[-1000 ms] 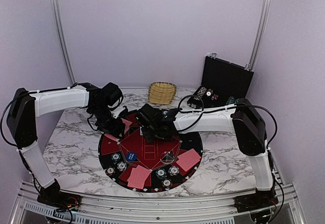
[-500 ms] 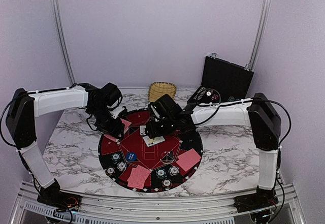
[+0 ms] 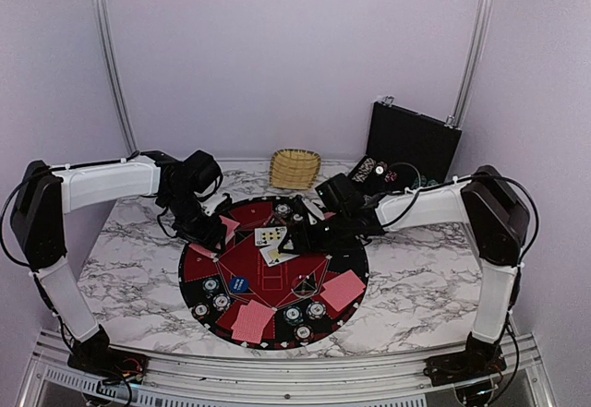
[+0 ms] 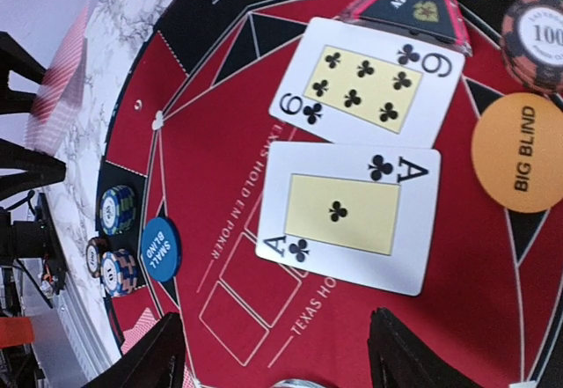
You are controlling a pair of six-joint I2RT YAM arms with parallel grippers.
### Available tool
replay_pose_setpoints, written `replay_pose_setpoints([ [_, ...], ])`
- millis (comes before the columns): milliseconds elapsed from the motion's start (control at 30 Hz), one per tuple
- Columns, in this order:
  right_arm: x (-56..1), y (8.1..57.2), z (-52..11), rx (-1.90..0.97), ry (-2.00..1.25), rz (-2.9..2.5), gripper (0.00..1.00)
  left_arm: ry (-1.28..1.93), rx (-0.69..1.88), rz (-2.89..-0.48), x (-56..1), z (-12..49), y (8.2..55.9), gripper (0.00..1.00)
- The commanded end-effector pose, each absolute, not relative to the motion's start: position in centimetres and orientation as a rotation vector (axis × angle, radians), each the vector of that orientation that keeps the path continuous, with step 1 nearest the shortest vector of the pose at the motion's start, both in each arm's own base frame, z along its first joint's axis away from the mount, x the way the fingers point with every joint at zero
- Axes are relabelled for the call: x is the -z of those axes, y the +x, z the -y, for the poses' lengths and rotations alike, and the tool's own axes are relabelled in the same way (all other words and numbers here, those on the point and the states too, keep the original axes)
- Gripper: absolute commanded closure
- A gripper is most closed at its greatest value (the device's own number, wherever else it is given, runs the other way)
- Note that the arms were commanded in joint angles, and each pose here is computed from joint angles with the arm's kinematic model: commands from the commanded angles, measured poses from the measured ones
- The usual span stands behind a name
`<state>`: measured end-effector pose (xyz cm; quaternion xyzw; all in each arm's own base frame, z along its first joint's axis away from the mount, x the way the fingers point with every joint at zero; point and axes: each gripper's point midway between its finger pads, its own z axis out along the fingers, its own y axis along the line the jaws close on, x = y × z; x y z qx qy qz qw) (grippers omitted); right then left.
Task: Distribute texas hold em gaming equipment
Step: Adjust the poker card in the community card area.
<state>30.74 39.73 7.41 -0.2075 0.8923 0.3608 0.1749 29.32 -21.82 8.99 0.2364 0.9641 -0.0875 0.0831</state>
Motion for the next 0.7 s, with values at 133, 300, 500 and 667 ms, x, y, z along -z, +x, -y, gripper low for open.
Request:
replay_pose_setpoints([
  [133, -7.8, 29.2, -43.6, -1.148, -0.649, -2.479, 0.30, 0.714, 0.301, -2.833, -10.4, 22.1, 29.5, 0.58],
  [300, -6.7, 28.3, -44.5, -1.139, -0.666, -2.505, 0.30, 0.713, 0.302, -2.834, -10.4, 22.0, 29.4, 0.58],
  [500, -5.4, 28.7, -45.0, -1.100, -0.650, -2.526, 0.30, 0.715, 0.306, -2.832, -10.4, 22.0, 29.3, 0.58],
  [667, -4.8, 29.1, -45.7, -1.085, -0.640, -2.533, 0.30, 0.720, 0.304, -2.829, -10.4, 22.0, 29.3, 0.58],
])
